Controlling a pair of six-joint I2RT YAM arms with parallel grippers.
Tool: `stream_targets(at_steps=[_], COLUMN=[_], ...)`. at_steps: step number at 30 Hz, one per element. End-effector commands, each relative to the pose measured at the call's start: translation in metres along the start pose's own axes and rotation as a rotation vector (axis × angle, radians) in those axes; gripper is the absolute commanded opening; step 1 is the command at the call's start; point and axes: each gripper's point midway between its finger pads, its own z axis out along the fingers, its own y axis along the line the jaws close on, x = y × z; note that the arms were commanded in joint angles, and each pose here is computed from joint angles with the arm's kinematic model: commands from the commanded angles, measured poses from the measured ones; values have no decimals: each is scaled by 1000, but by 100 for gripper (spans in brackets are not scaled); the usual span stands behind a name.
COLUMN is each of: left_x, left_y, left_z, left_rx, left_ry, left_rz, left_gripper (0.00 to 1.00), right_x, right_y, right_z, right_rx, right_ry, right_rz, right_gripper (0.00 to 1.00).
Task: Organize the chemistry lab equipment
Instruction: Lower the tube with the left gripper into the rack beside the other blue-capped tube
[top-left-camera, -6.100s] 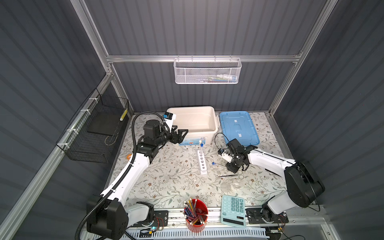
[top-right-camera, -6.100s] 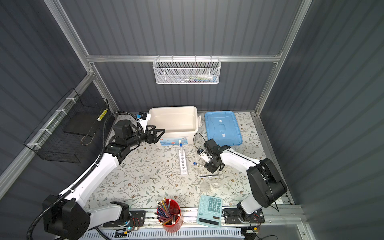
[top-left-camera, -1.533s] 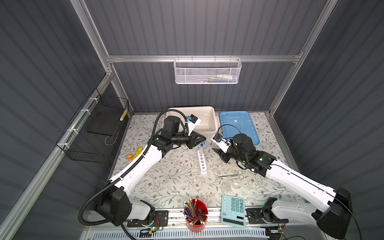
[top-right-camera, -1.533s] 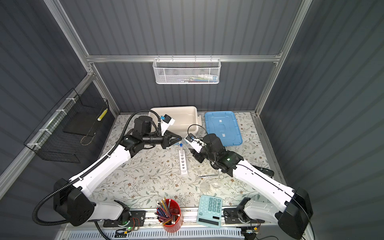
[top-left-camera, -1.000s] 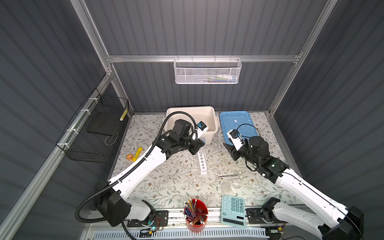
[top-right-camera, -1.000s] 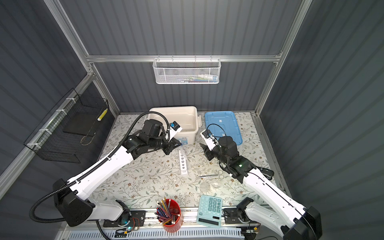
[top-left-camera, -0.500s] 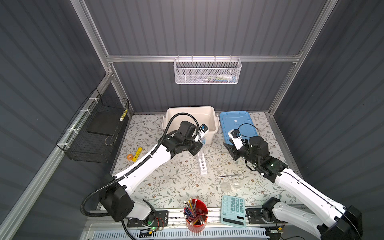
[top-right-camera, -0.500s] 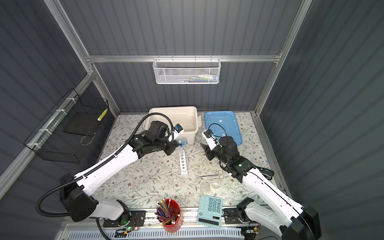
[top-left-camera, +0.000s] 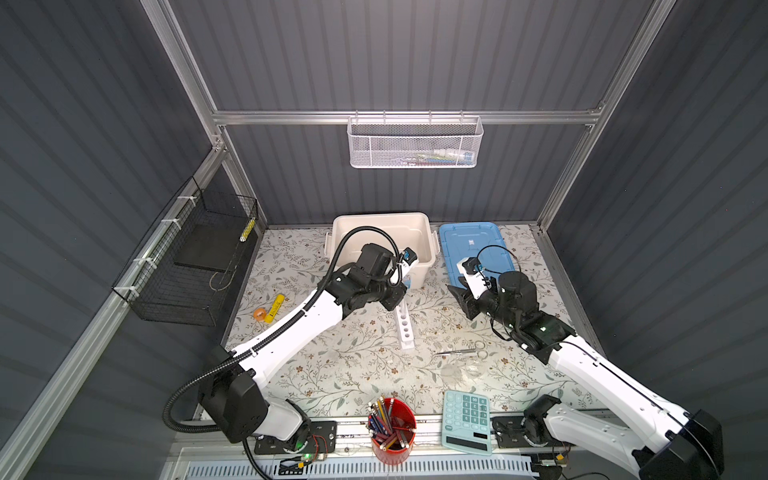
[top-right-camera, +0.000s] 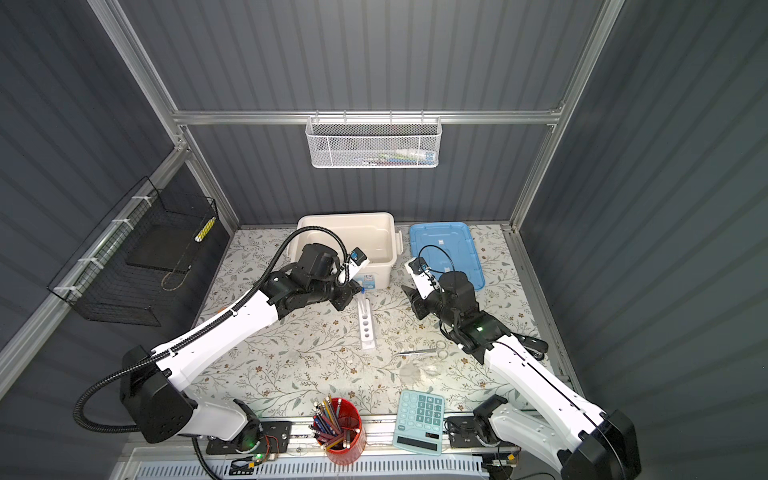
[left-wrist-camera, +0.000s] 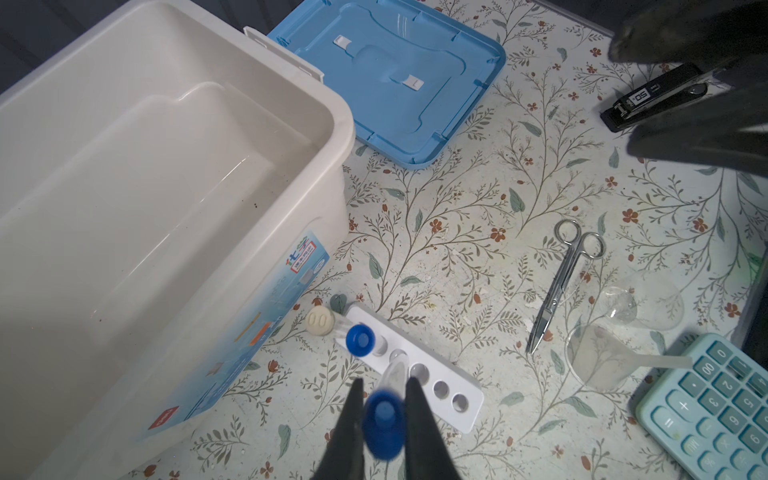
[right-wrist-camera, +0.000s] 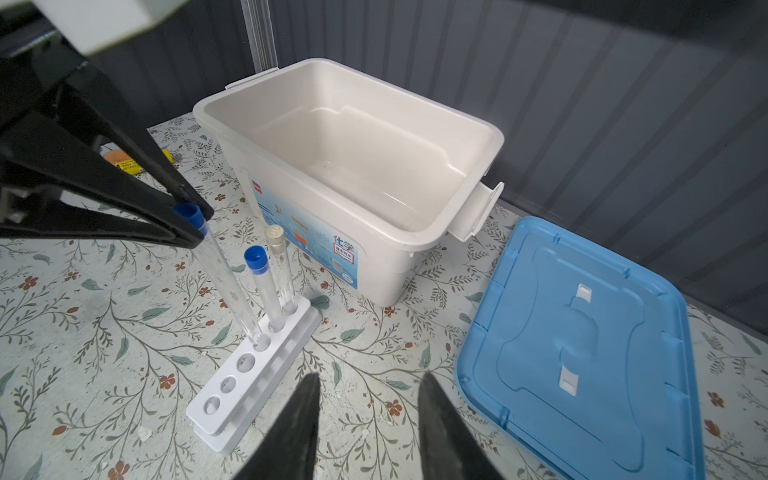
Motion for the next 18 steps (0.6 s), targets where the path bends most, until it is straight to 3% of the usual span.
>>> stream_targets(at_steps=[1, 18], left_x=[-2, 6], left_y=[-7, -9], left_z=[4, 12], left_rx=[32, 27], left_ry=[-14, 20], left_rz=[-15, 5], left_gripper=[0, 0], right_x=[4, 5], right_y=[1, 0], right_z=[2, 4], right_rx=[-8, -11], right_ry=[1, 5], right_rz=[11, 19], right_gripper=[41, 41])
